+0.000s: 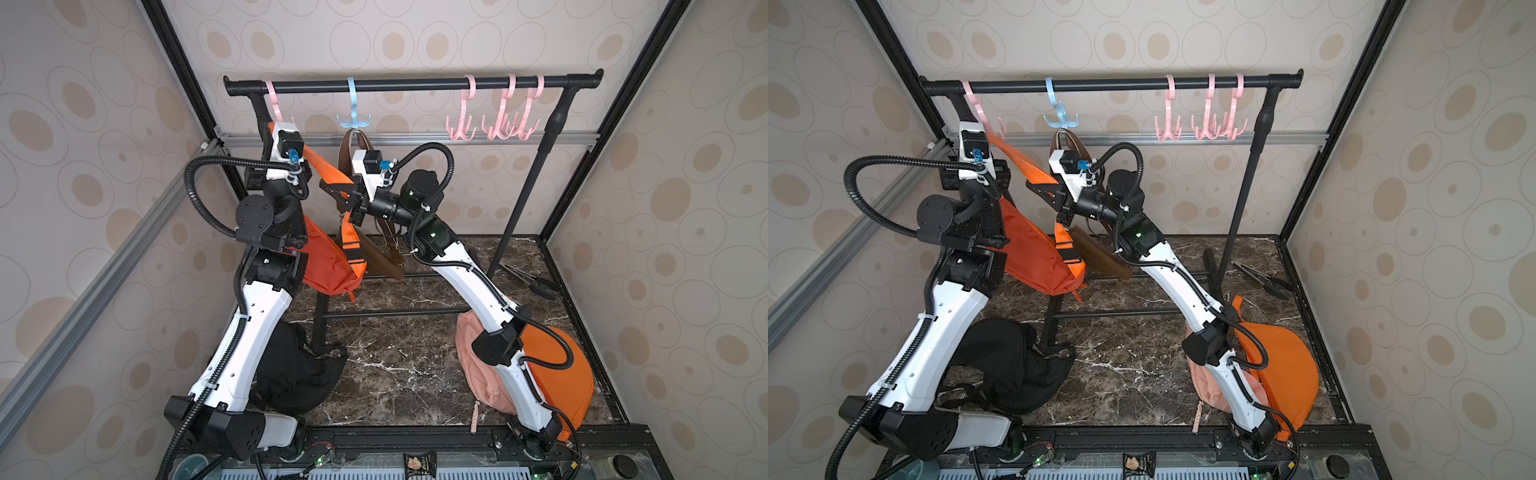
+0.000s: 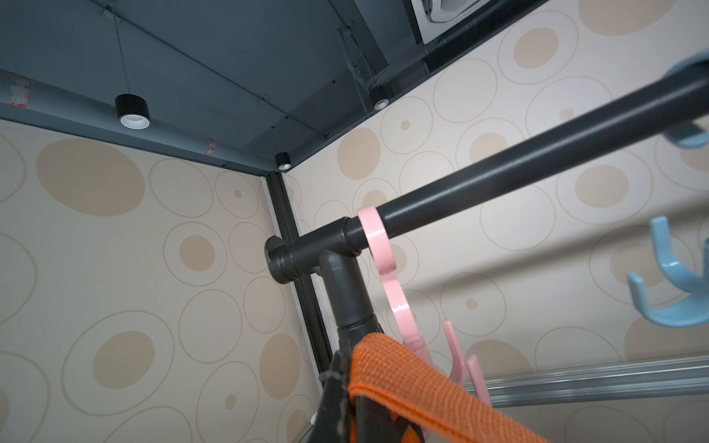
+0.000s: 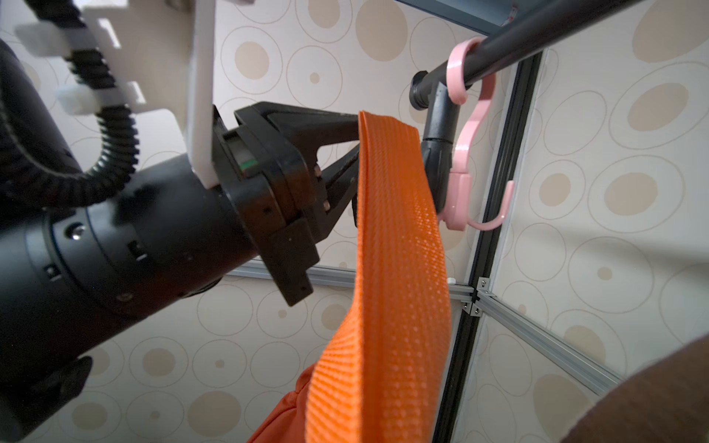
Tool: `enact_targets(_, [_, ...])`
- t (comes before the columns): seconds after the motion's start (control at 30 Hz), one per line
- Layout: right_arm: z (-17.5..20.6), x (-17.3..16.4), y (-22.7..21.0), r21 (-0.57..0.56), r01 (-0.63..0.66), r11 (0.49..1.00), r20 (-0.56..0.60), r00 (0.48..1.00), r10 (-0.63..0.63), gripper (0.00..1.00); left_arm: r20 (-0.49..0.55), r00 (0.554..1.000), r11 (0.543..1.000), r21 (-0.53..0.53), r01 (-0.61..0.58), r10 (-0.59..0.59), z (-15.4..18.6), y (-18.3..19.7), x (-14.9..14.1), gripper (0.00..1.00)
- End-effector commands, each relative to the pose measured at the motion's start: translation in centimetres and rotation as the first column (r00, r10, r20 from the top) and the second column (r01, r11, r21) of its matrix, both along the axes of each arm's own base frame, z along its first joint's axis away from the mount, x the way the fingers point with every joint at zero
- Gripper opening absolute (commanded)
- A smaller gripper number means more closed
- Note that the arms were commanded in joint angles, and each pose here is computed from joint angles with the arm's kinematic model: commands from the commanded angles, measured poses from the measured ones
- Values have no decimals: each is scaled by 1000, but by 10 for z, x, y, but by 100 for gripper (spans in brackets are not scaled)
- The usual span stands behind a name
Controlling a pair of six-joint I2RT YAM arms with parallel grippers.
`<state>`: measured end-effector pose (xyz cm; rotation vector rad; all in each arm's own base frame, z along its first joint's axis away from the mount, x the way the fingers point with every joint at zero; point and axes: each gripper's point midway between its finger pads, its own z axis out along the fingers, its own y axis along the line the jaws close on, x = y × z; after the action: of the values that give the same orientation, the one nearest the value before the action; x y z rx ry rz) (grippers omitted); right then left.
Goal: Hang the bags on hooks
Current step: Hang the bag on the hook.
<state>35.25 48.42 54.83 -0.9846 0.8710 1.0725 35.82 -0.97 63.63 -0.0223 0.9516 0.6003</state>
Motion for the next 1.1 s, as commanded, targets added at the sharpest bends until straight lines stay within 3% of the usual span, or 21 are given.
enact_targets(0.0, [34, -19, -29, 32, -50, 998, 98, 994, 47, 0, 487, 843, 933, -356, -47, 228, 66, 90, -172, 0])
enact_targets(0.1, [38, -15, -30, 60, -27, 998, 116, 993, 19, 0, 488, 837, 939, -332, -83, 247, 70, 91, -184, 0])
enact_targets(0.17, [45, -11, -33, 95, 10, 995, 146, 989, -24, 0, 472, 838, 950, -269, -160, 274, 73, 85, -179, 0])
enact_targets(0.37, [64, -3, -48, 180, 75, 981, 203, 973, -112, 0, 501, 818, 959, -169, -229, 284, 77, 70, -159, 0])
enact_targets(0.43, [66, 3, -54, 189, 99, 977, 206, 969, -138, 0, 497, 831, 967, -161, -195, 250, 78, 65, -145, 0])
enact_targets(0.53, [69, 9, -63, 180, 116, 977, 201, 968, -152, 0, 423, 898, 990, -113, -81, 121, 79, 50, -106, 0])
enact_targets(0.63, [80, 1, -76, 166, 119, 979, 203, 967, -152, 0, 349, 937, 998, -64, 19, 4, 83, 28, -84, 0])
enact_targets(0.8, [109, -35, -98, 162, 67, 985, 200, 975, -99, 0, 264, 959, 994, -9, 106, -100, 95, -1, -83, 0])
enact_targets(0.93, [124, -57, -111, 154, 59, 986, 184, 979, -88, 0, 166, 970, 984, 29, 178, -180, 86, -25, -78, 0])
enact_targets(1.07, [139, -61, -127, 179, 128, 976, 152, 976, -156, 0, 55, 973, 972, 82, 220, -225, 71, -57, -58, 0])
